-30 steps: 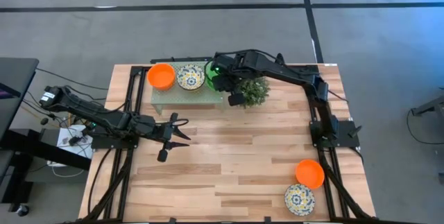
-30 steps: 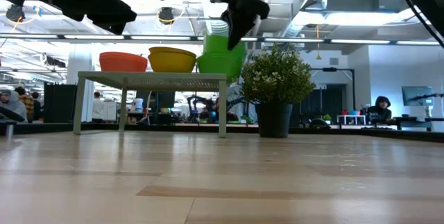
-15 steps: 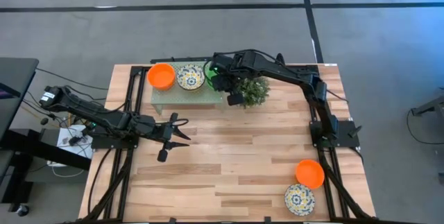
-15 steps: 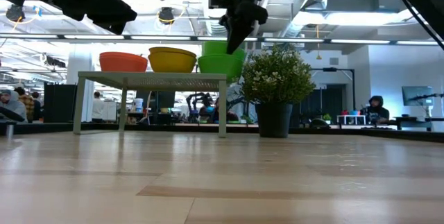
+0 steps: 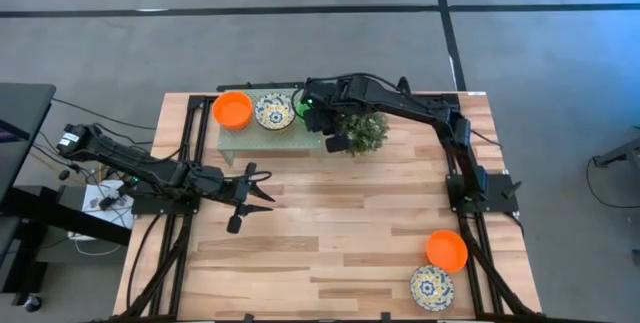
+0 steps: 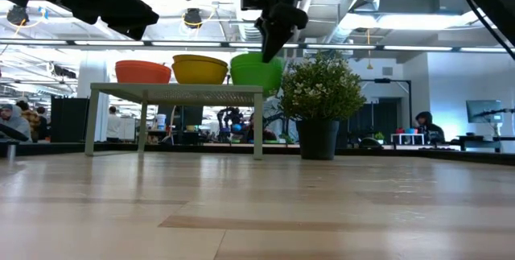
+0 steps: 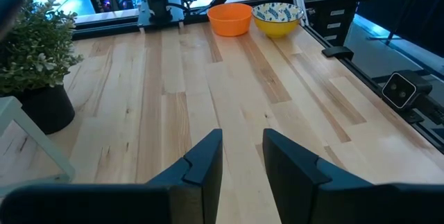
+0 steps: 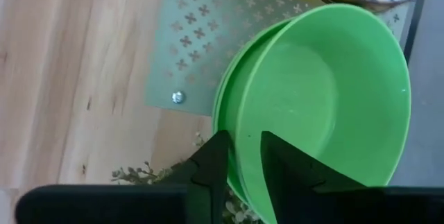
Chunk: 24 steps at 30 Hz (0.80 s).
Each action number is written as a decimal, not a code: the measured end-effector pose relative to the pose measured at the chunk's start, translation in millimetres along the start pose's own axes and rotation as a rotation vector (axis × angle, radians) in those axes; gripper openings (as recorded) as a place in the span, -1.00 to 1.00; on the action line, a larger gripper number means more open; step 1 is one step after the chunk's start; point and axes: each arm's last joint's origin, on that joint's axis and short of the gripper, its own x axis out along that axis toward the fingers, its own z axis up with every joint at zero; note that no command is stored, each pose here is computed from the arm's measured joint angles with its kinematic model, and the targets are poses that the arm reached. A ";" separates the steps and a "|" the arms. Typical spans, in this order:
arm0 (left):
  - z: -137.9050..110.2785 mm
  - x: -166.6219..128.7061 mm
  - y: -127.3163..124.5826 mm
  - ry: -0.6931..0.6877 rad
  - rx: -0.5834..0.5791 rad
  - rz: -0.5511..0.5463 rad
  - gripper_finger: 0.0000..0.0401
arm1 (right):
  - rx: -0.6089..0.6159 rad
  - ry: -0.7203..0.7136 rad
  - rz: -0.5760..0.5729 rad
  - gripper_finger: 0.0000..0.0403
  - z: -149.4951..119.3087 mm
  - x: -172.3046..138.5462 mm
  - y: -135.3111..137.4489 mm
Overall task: Pick & Place Mini bowls
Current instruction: Stack the green bowl on top of the stacked green bowl on the shelf, then stack the white pattern bowl on top of the stacked white pattern bowl on the shelf
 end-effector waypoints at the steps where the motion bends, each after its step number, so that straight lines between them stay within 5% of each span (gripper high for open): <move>1: 0.0 0.0 0.0 0.000 0.000 0.000 -0.47 | -0.006 -0.002 0.002 -0.58 1.4 -0.4 2.2; 9: 0.0 0.0 0.0 0.000 0.000 0.000 -0.47 | -0.058 0.045 -0.089 -0.58 10.9 -6.1 17.1; 24: 0.0 0.0 0.0 0.000 0.000 0.000 -0.47 | -0.050 -0.128 -0.160 -0.58 28.1 -63.4 22.5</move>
